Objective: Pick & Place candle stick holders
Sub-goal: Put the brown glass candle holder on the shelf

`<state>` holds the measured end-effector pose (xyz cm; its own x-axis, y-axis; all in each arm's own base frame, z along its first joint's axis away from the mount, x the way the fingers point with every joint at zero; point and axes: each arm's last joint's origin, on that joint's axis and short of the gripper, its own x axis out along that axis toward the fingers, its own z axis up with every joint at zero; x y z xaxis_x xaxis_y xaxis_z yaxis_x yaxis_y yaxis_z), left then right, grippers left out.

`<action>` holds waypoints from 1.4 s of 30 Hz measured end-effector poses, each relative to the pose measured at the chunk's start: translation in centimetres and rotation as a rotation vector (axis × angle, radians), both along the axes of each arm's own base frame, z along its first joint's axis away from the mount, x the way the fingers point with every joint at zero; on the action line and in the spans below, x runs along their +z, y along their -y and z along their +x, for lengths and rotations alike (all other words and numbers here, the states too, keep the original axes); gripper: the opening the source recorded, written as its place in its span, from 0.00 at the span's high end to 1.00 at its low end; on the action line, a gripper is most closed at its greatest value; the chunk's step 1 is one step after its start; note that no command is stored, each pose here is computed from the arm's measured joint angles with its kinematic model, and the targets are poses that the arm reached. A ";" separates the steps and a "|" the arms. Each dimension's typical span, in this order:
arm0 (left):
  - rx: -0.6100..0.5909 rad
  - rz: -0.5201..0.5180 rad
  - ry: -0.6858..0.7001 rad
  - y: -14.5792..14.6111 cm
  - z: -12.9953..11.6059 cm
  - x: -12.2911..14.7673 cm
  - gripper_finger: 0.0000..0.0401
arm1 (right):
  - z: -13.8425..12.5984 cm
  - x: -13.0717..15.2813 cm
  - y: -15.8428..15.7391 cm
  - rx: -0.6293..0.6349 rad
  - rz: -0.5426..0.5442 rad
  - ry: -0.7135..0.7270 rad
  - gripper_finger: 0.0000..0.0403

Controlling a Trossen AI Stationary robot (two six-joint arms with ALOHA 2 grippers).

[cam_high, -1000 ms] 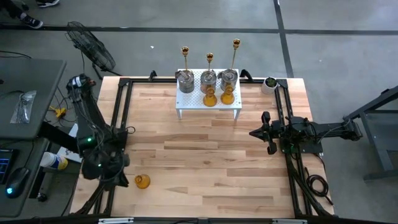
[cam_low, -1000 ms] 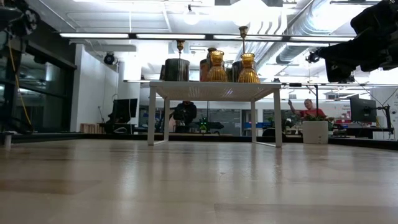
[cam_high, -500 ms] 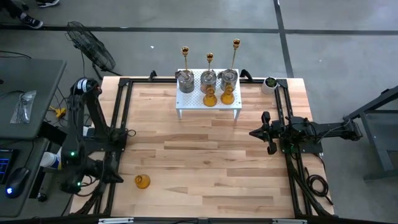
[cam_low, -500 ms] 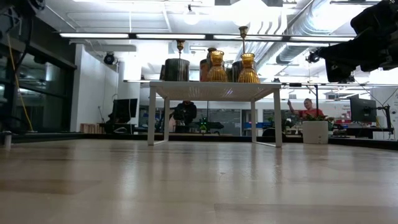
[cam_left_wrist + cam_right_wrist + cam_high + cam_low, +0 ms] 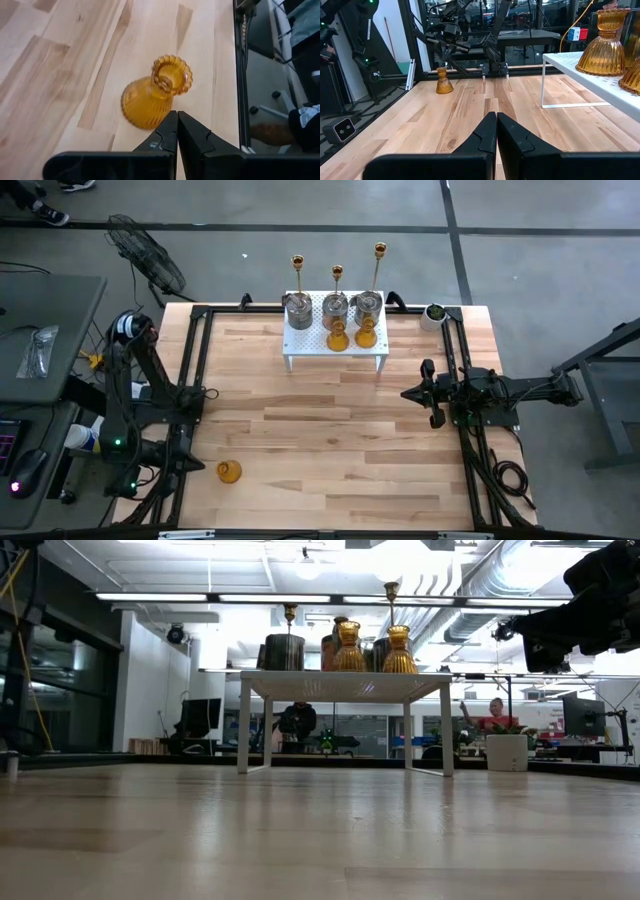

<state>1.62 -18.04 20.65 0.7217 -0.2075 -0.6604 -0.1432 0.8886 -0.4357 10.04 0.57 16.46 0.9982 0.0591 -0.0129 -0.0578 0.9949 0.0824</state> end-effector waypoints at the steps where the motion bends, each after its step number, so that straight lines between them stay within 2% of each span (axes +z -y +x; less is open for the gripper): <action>1: -0.002 -0.003 -0.008 0.1 0.0 0.0 0.99 | 0.0 0.0 0.0 0.000 0.000 0.000 0.99; 13: -0.020 0.000 -0.035 0.2 -0.1 -0.1 0.97 | 0.0 0.0 0.0 0.000 0.000 0.000 0.99; 16: -0.020 -0.006 -0.035 0.3 -0.1 -0.1 0.89 | 0.0 0.0 0.0 0.000 0.000 0.000 0.99; 19: -0.020 -0.011 -0.034 0.5 -0.1 -0.2 0.77 | 0.0 0.0 0.0 0.000 0.000 0.000 0.99; 24: -0.018 0.028 -0.032 1.5 -0.1 -1.4 0.58 | 0.0 0.0 0.0 0.000 0.000 0.000 0.99; 27: -0.001 0.060 -0.035 2.0 -0.1 -2.3 0.51 | 0.0 0.0 0.0 0.000 0.000 0.000 0.99; 32: 0.037 0.071 0.019 2.3 0.0 -3.0 0.49 | 0.0 0.0 0.0 0.000 0.000 0.000 0.99; 36: 0.033 0.129 0.082 2.3 0.3 -3.2 0.49 | 0.0 0.0 0.0 0.000 0.000 0.000 0.99; 42: 0.020 0.161 0.072 2.3 0.7 -3.7 0.49 | 0.0 0.0 0.0 0.000 0.000 0.000 0.99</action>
<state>2.34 -20.31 16.98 0.7713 -0.0880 -0.6304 -0.1355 0.9450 -0.2976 10.04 0.57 16.46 0.9982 0.0591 -0.0130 -0.0578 0.9949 0.0822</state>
